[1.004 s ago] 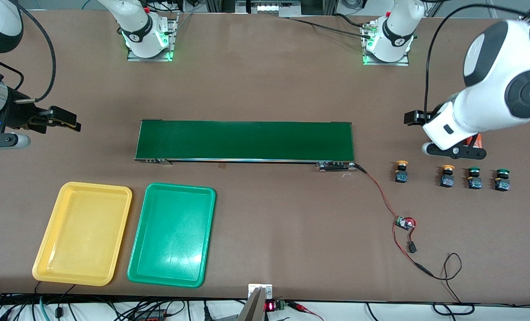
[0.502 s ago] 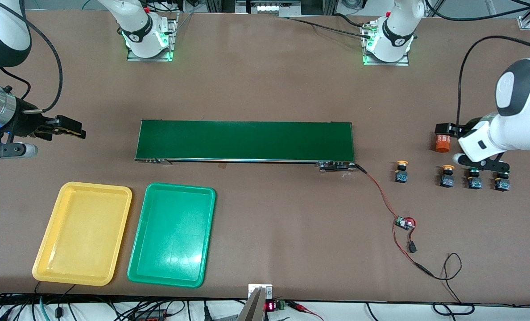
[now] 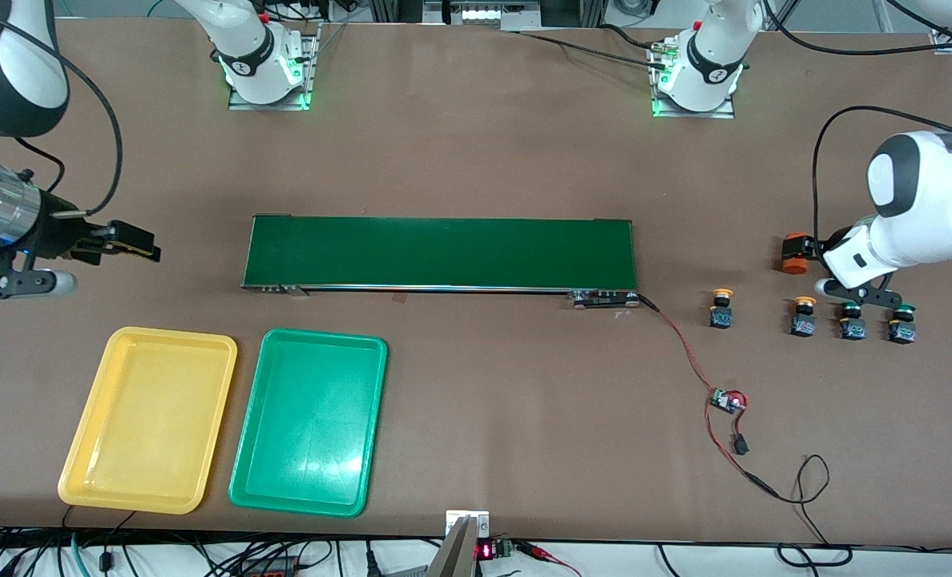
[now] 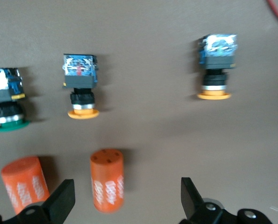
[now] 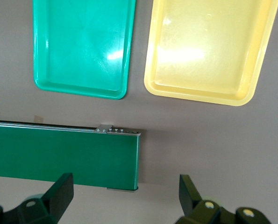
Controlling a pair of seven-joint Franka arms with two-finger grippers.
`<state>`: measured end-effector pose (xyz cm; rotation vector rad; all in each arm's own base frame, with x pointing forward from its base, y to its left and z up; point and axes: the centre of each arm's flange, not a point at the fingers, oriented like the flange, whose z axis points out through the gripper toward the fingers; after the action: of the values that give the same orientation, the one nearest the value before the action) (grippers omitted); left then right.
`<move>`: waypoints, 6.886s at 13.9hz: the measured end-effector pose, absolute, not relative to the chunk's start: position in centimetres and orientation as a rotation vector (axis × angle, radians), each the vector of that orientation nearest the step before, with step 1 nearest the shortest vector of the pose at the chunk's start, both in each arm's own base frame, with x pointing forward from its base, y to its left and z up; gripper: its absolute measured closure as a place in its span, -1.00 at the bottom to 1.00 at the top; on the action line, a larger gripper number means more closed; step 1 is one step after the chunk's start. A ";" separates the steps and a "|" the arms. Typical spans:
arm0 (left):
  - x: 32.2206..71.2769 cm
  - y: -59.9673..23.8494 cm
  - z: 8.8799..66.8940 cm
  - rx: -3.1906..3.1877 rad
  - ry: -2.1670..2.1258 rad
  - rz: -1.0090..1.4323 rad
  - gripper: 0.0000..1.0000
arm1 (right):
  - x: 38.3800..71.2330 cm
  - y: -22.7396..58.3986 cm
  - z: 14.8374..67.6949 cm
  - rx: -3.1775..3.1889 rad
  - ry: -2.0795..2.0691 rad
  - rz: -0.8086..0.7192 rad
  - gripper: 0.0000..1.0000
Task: Sort buttons by color to trays
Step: 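Grasp the orange battery with the left gripper and lift it, then lower the battery onto the green conveyor and open the left gripper, then return the left gripper to the buttons and grasp an orange-capped button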
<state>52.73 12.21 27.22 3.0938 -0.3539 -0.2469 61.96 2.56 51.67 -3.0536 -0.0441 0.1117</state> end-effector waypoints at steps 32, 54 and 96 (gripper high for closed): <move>54.8 -22.8 36.5 2.833 -0.914 -0.536 0.00 | 62.0 2.7 51.5 -3.055 -0.026 0.113 -1.00; 52.9 -34.0 28.3 2.498 -1.862 -0.308 -1.00 | 62.2 2.1 51.5 -3.056 -0.009 0.102 -1.00; 59.9 -3.1 18.0 3.170 -0.235 -0.243 0.18 | 62.2 0.6 51.3 -3.055 0.029 0.113 -1.00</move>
<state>59.92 -3.08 18.05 3.1698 -0.2352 -0.2431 62.16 0.58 51.32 -3.0555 0.0290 0.1129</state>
